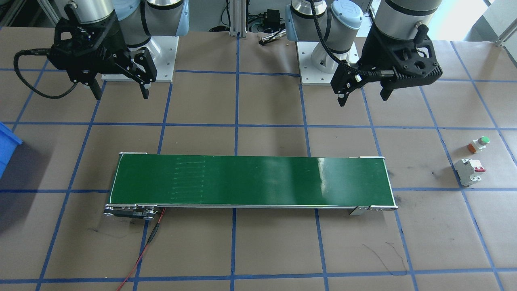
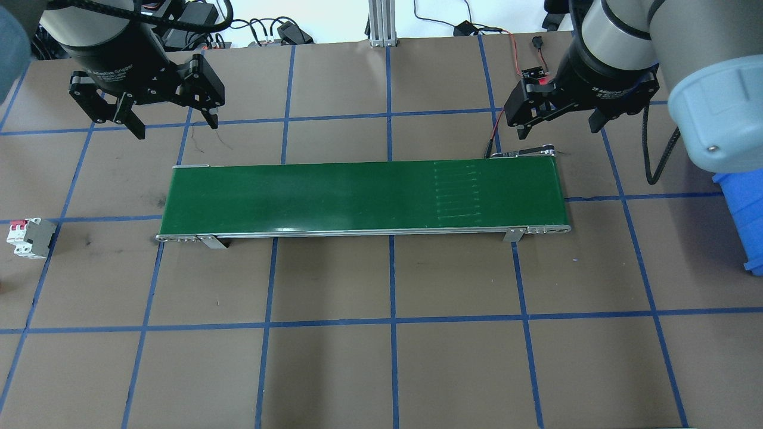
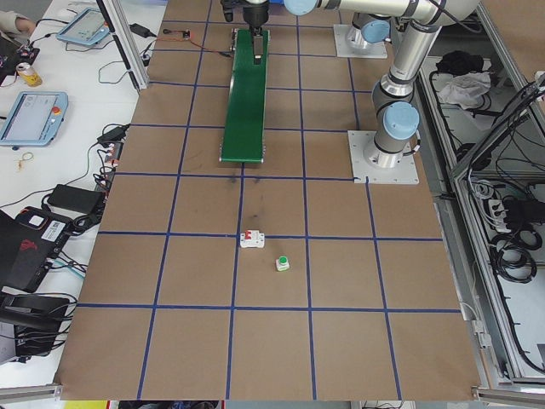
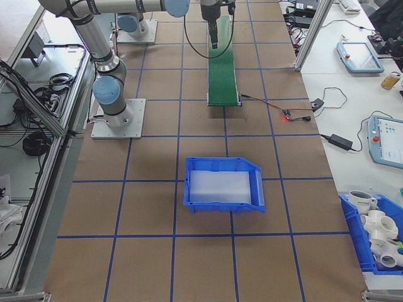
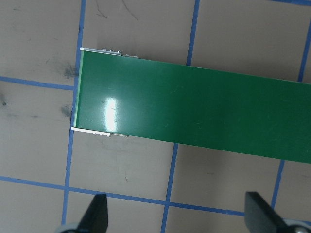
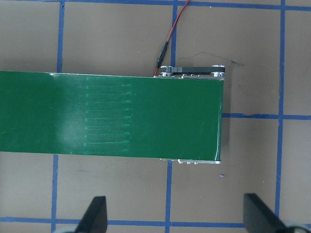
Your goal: Move button from left to right
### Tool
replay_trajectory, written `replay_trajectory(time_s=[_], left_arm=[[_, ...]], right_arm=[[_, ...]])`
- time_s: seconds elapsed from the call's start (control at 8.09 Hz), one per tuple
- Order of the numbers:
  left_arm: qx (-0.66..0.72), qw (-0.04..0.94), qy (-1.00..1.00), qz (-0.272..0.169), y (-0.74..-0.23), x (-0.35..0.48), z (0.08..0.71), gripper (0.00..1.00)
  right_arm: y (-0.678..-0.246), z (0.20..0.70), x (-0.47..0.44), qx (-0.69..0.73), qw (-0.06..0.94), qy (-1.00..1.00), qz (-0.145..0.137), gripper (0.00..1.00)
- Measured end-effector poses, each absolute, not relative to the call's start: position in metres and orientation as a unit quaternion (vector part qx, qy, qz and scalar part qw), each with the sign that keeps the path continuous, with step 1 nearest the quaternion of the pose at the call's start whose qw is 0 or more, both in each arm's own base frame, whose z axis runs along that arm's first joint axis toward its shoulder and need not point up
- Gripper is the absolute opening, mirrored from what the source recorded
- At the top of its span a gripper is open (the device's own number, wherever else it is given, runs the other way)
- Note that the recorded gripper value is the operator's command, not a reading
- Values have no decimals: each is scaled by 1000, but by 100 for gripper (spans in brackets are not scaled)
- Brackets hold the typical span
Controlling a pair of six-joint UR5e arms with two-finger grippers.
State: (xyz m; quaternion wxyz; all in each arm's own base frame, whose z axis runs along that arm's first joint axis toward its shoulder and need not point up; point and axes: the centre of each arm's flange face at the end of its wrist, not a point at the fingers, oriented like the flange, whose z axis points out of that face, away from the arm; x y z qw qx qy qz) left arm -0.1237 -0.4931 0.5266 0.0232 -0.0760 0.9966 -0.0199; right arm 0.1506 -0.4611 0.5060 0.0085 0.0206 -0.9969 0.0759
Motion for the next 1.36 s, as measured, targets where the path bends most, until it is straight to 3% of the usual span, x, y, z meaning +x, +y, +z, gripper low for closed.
replay_trajectory(time_s=[0.87, 1.36], left_arm=[[-74, 24, 996, -41, -472, -100, 556, 100], [-184, 45, 981, -41, -471, 64, 565, 100]], right_arm=[[-461, 506, 151, 21, 8, -997, 75, 100], [-461, 505, 151, 21, 9, -997, 75, 100]])
